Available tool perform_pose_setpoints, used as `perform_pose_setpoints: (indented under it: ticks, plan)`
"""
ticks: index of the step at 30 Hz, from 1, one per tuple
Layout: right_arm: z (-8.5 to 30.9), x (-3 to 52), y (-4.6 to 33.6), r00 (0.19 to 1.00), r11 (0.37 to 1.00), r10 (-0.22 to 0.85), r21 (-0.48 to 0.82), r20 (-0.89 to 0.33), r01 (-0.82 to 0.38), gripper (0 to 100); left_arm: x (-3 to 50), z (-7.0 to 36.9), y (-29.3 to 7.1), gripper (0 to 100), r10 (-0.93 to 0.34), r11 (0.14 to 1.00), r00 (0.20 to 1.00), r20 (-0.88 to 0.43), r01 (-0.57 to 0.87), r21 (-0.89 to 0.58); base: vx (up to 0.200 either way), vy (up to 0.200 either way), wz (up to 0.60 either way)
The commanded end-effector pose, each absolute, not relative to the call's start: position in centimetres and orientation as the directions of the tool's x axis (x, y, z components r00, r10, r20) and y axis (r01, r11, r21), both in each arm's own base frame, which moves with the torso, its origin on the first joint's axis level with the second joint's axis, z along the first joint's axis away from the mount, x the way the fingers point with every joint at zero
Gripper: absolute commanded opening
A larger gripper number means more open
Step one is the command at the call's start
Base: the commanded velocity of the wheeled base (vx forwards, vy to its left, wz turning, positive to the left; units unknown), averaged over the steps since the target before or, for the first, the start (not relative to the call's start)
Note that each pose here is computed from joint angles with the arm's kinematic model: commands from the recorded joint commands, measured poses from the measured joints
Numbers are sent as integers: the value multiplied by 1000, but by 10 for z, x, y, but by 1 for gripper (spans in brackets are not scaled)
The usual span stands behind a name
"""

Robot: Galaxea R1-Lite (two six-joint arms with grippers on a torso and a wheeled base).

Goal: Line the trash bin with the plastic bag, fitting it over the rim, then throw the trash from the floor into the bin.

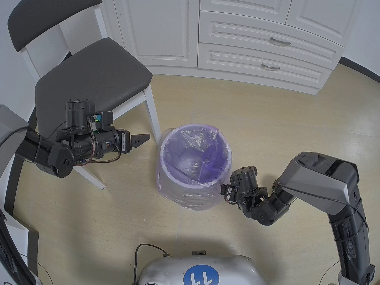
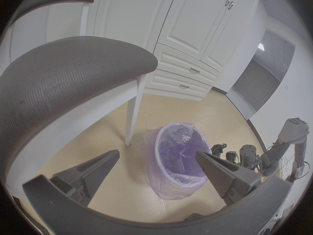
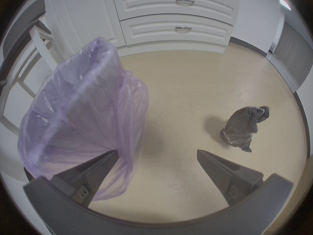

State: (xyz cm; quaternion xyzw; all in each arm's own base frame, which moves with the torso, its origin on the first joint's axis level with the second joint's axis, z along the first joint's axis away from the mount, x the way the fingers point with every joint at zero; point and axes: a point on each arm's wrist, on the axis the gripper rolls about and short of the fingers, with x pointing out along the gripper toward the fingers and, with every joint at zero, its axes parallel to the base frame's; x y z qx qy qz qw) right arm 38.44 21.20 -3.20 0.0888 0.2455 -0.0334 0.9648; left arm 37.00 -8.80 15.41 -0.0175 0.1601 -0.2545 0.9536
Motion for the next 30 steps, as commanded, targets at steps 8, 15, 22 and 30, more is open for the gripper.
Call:
perform_pose_setpoints:
  ticks: [8,15,22,30]
  plan:
    - [-57,395,219,916,956,4,271,-401,114,100,364,147,-101,100,-519,852,794,-318,508,-122,0,0,0]
    - [-70,393,219,913,960,7,257,-407,108,100,360,137,-105,100,-529,839,772,-352,539,-77,0,0,0]
    - [-71,390,220,911,977,3,195,-412,85,100,355,106,-104,100,-538,793,720,-438,609,29,0,0,0]
    - [-35,375,226,925,978,32,203,-379,49,100,343,66,-102,100,-623,635,581,-523,767,95,0,0,0]
